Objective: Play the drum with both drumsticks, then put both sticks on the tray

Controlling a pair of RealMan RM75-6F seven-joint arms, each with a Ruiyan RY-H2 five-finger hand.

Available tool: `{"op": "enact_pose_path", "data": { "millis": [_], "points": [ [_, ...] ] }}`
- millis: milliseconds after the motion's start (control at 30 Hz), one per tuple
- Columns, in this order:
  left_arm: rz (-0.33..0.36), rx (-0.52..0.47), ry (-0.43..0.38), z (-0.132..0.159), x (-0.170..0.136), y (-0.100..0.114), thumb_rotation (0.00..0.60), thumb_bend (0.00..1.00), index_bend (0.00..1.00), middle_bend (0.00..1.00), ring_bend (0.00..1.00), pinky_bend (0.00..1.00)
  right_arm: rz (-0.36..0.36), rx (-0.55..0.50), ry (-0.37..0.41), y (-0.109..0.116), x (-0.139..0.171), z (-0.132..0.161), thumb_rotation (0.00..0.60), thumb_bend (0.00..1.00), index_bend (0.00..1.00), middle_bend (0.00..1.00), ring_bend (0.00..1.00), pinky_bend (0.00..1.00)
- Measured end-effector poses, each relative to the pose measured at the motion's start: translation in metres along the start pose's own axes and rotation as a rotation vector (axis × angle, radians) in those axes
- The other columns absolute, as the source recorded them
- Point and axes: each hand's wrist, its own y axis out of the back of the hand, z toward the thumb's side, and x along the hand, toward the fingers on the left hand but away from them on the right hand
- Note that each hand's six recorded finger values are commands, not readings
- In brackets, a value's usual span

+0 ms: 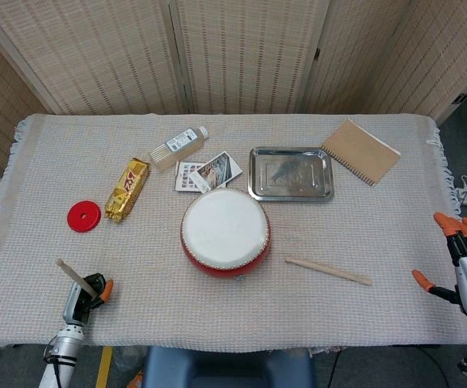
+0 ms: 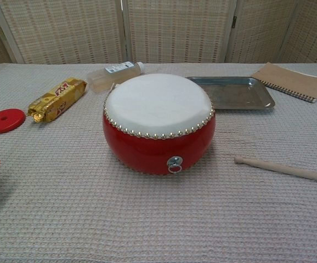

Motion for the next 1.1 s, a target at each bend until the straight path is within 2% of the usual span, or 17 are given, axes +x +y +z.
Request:
{"op": "enact_pose_path", "data": {
  "millis": [267, 367, 633, 733, 933, 1100],
  "points": [
    [0.027, 0.056, 0.000, -0.003, 0.005, 0.004, 0.600, 0.91, 0.96, 1.00, 1.00, 1.00, 0.001, 0.002, -0.003, 0.000, 0.000, 0.000, 0.600, 0.11, 0.00, 0.09, 0.00, 0.05],
    [0.037, 0.090, -0.007, -0.001, 0.007, 0.006, 0.600, 0.92, 1.00, 1.00, 1.00, 1.00, 0.002, 0.001, 0.000, 0.000, 0.000, 0.001, 0.600, 0.11, 0.00, 0.09, 0.00, 0.05],
    [0.033, 0.146, -0.029, 0.008, 0.010, 0.013, 0.600, 0.93, 1.00, 1.00, 1.00, 1.00, 0.005, -0.003, 0.003, -0.001, 0.000, 0.001, 0.600, 0.11, 0.00, 0.09, 0.00, 0.05],
    [0.033, 0.237, -0.047, 0.014, 0.011, 0.018, 0.600, 0.92, 1.00, 1.00, 1.00, 1.00, 0.005, -0.006, 0.003, -0.002, 0.000, 0.000, 0.600, 0.11, 0.00, 0.09, 0.00, 0.05],
    [0.023, 0.494, -0.096, 0.038, 0.015, 0.033, 0.600, 0.91, 1.00, 1.00, 1.00, 1.00, 0.022, -0.013, 0.005, -0.007, 0.000, -0.001, 0.600, 0.11, 0.00, 0.09, 0.00, 0.05],
    [0.021, 0.684, -0.159, 0.073, 0.022, 0.045, 0.600, 0.88, 1.00, 1.00, 1.00, 1.00, 0.099, -0.039, 0.009, -0.021, -0.001, 0.002, 0.600, 0.11, 0.00, 0.09, 0.00, 0.08]
  ]
}}
